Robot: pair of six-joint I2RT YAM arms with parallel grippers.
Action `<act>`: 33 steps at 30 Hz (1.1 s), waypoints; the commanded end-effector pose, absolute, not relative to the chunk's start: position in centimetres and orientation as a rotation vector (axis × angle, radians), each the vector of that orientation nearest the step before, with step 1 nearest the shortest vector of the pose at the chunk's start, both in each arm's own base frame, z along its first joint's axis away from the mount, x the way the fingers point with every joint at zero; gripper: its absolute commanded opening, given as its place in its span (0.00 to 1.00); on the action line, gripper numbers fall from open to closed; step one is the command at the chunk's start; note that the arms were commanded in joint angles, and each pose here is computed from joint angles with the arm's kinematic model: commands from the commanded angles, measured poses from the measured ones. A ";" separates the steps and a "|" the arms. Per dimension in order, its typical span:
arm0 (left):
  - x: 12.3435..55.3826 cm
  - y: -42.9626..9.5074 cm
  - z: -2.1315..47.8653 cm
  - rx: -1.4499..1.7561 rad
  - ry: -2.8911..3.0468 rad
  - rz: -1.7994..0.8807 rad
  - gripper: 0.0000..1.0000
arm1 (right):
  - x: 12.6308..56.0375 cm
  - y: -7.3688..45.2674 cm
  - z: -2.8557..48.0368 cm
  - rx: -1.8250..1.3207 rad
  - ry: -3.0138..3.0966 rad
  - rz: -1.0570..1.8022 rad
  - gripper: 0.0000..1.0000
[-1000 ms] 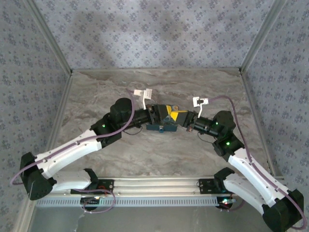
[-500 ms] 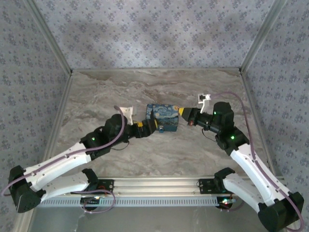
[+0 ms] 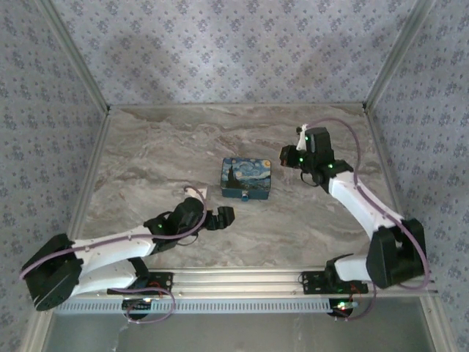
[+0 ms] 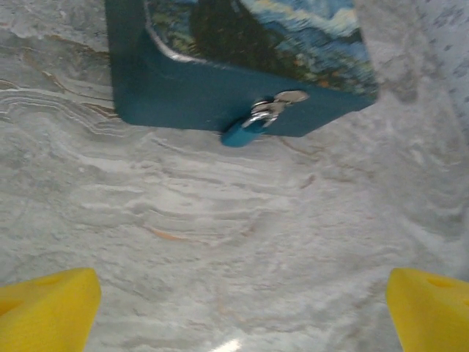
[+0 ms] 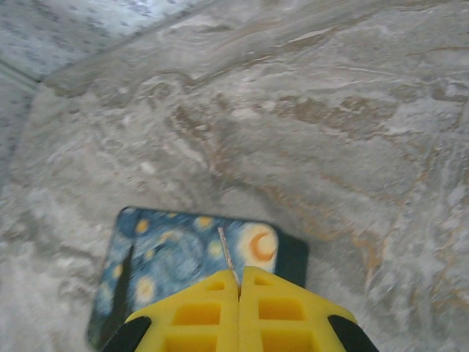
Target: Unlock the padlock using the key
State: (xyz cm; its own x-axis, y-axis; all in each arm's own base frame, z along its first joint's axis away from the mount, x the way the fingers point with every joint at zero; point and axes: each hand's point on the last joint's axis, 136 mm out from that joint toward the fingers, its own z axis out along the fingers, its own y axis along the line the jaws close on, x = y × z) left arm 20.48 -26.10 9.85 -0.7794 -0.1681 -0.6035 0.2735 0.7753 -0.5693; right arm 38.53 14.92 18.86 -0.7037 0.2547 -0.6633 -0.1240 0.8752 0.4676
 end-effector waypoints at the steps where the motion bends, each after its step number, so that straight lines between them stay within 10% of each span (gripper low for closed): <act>1: 22.6 -28.4 12.6 0.184 2.140 -0.878 1.00 | 42.2 13.5 18.9 0.108 2.234 0.531 0.00; 14: 26.4 -34.4 8.0 0.324 2.079 -0.828 1.00 | 49.1 13.2 12.8 0.121 2.335 0.486 0.00; 33: 27.7 -39.0 5.2 0.453 2.045 -0.883 0.92 | 48.5 18.1 8.5 -0.018 2.409 0.542 0.00</act>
State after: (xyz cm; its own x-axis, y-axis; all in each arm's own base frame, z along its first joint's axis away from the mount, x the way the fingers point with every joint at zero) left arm 28.18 -37.53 4.90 -0.5851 -0.0150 -0.8108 0.5416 0.7370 -0.4045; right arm 47.97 16.99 7.72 -0.7976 0.1586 -0.5819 -0.0992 0.9172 0.3860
